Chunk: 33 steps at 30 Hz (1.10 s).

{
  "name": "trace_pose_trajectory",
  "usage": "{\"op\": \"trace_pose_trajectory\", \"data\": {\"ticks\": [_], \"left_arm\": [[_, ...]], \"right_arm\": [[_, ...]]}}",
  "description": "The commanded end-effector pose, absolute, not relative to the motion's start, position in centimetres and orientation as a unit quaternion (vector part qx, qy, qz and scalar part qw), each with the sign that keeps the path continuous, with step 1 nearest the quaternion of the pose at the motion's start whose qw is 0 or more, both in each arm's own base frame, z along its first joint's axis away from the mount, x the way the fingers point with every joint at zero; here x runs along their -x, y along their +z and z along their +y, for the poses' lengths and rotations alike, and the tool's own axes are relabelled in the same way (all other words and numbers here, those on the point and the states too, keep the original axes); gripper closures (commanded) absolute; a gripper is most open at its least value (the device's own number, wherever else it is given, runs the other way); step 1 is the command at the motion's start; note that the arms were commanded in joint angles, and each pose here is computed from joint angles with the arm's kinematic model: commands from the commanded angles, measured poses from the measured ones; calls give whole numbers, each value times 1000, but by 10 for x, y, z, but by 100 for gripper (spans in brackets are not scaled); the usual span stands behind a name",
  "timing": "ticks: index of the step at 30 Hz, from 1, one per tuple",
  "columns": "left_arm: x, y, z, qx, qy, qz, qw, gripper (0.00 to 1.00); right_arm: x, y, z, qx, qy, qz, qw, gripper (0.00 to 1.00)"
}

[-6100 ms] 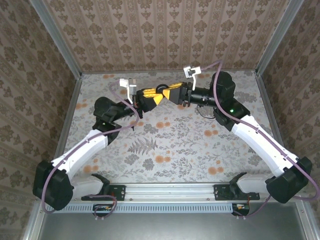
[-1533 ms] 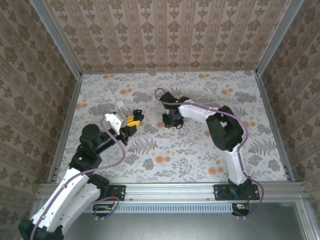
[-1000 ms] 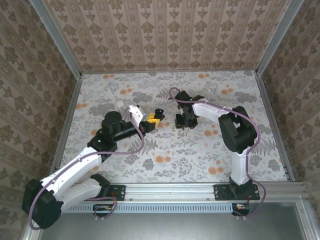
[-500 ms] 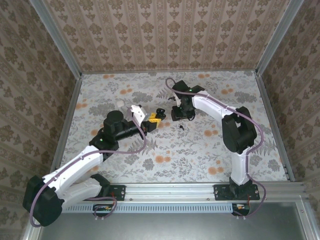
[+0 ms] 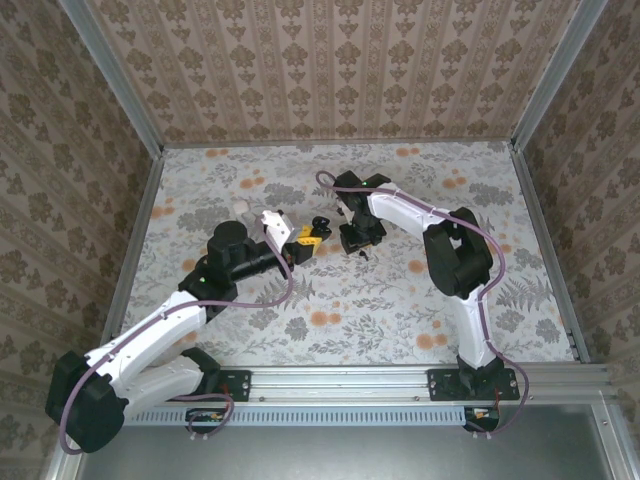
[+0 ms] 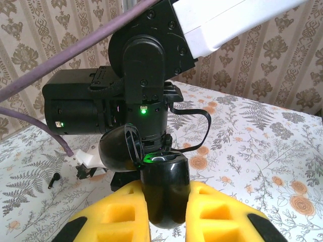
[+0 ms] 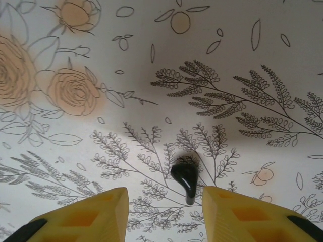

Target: Insert wireless bluetooth earbuds into charging case

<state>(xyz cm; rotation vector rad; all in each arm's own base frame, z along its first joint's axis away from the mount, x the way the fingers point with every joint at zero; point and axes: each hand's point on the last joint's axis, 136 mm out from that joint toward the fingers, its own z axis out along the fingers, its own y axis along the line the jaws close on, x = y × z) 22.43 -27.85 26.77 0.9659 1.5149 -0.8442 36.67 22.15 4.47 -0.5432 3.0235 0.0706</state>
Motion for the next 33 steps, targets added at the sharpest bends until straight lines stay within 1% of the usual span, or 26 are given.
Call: {"op": "trace_pose_trajectory", "data": {"ticks": [1,4,8,14,25,33], "left_arm": [[-223,280,-281,-416,-352,625,559,100],[-223,280,-281,-417,-351,625,559,100],[-224,280,-281,-417,-350,625,559,100],[-224,279,-280,-417,-349,628,558,100],[-224,280,-281,-418,-349,626,558,100],[-223,280,-282,-418,-350,627,557,100]], "right_arm": [[-364,36,212,190,-10,982,15,57],[-363,32,211,191,-12,981,9,58],[-364,26,210,193,-17,981,6,63],[-365,21,211,195,-17,981,3,66],[-361,12,206,196,-30,980,-11,67],[-362,11,207,194,-29,980,-11,77]]}}
